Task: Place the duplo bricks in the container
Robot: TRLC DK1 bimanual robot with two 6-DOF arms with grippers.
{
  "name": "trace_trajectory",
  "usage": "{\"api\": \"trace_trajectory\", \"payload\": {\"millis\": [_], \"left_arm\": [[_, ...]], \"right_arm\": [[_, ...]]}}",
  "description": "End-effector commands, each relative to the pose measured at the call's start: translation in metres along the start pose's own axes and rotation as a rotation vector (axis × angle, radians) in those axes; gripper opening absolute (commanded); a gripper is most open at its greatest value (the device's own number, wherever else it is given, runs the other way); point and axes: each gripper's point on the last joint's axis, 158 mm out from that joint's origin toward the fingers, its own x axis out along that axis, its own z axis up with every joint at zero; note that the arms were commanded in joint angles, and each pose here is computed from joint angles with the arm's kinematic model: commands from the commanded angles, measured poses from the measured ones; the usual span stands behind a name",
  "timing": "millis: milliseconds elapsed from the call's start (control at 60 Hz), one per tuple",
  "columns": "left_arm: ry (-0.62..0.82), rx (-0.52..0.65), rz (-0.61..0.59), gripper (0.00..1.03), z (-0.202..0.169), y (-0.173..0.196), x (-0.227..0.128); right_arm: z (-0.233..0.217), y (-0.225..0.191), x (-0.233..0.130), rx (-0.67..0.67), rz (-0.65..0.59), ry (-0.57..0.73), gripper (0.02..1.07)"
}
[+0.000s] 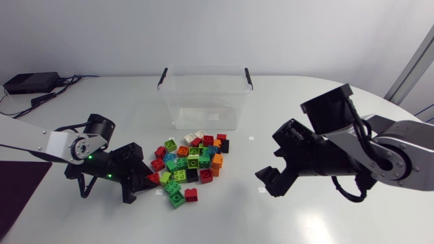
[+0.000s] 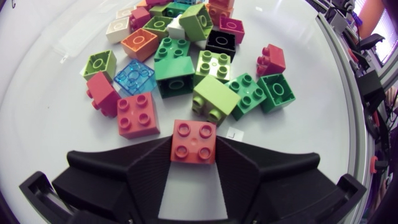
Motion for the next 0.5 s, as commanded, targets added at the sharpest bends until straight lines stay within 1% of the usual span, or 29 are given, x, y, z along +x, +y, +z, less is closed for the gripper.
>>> {"api": "trace_trajectory", "payload": {"millis": [0, 67, 150, 200, 333, 433, 483], "left_arm": [[0.014, 0.011, -0.039, 0.31, -0.007, -0.007, 0.002], [0.021, 0.018, -0.053, 0.3, -0.009, -0.011, -0.002], [0.022, 0.022, -0.048, 0.29, -0.01, -0.011, -0.008], [0.02, 0.022, -0.037, 0.29, -0.01, -0.01, -0.014], [-0.012, 0.021, 0.014, 0.29, -0.004, -0.004, -0.035], [-0.05, 0.039, 0.05, 0.29, 0.009, -0.004, -0.054], [-0.074, 0.045, 0.075, 0.29, 0.018, -0.003, -0.063]], "right_arm": [[0.01, 0.004, 0.007, -0.024, 0.009, -0.003, 0.99], [0.014, 0.006, 0.015, -0.015, 0.015, 0.008, 0.99], [0.018, 0.005, 0.022, 0.032, 0.004, 0.021, 0.99], [0.019, 0.012, 0.032, 0.041, 0.017, 0.057, 0.99], [0.026, 0.025, 0.05, -0.004, 0.032, 0.106, 0.99], [0.028, 0.029, 0.063, -0.068, 0.05, 0.14, 0.99], [0.033, 0.034, 0.069, -0.097, 0.097, 0.147, 0.99]]}}
